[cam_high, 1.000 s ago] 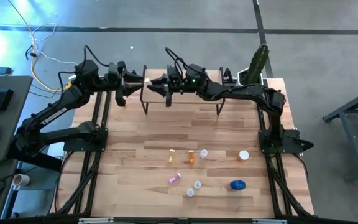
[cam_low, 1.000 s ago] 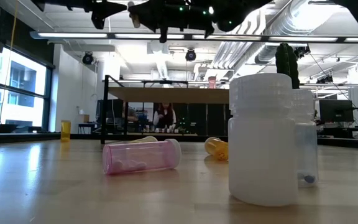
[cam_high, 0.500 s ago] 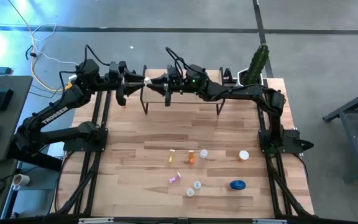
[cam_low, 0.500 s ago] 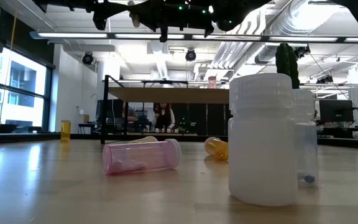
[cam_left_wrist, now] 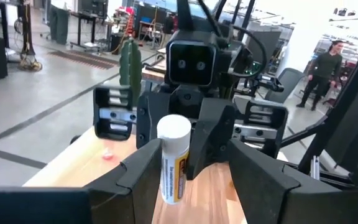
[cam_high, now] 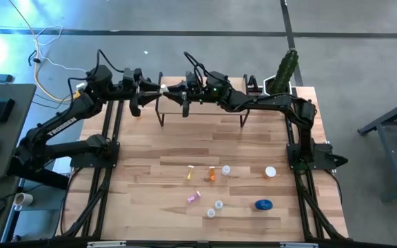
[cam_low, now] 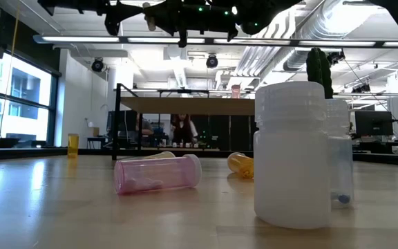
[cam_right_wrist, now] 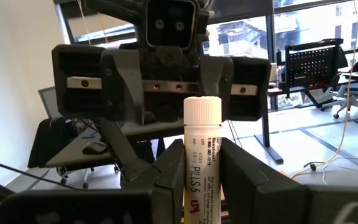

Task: Pick and place medicine bottles onto shelf by color
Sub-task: Put the bottom yellow medicine bottle on the shelf

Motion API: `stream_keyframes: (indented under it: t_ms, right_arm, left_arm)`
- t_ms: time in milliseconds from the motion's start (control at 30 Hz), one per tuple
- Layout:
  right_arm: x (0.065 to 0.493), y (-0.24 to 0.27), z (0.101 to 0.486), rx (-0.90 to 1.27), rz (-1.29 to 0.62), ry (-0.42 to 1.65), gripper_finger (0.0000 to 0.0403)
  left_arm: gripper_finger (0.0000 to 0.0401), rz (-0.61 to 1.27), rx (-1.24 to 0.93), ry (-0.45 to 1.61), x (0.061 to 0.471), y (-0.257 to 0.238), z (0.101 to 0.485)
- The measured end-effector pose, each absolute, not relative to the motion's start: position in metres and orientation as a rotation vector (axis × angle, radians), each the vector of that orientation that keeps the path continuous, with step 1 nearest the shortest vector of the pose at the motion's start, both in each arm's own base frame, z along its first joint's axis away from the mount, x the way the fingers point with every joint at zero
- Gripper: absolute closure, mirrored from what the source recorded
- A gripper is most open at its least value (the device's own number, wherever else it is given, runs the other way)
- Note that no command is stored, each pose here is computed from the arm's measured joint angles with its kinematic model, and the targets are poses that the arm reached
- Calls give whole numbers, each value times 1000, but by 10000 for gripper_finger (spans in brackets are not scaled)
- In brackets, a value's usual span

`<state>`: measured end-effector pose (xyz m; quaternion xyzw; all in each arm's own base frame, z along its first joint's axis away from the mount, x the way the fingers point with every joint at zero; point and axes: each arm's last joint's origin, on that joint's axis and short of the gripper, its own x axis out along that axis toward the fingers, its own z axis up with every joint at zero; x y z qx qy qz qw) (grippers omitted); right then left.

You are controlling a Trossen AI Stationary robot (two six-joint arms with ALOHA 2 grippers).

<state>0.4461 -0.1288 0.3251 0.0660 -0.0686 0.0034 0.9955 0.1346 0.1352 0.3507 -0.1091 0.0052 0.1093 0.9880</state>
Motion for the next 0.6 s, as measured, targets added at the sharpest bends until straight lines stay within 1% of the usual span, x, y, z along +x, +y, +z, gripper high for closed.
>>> stream_keyframes:
  t_ms: [400,500,600]
  right_arm:
    - [445,-129,325,135,9,-127,336]
    - [445,-129,325,135,9,-125,336]
    - [445,-129,325,135,17,-124,336]
  left_arm:
    - [230,174,-220,-6,149,138,349]
    - [243,173,-224,1,152,139,347]
    - [264,173,-225,4,153,140,346]
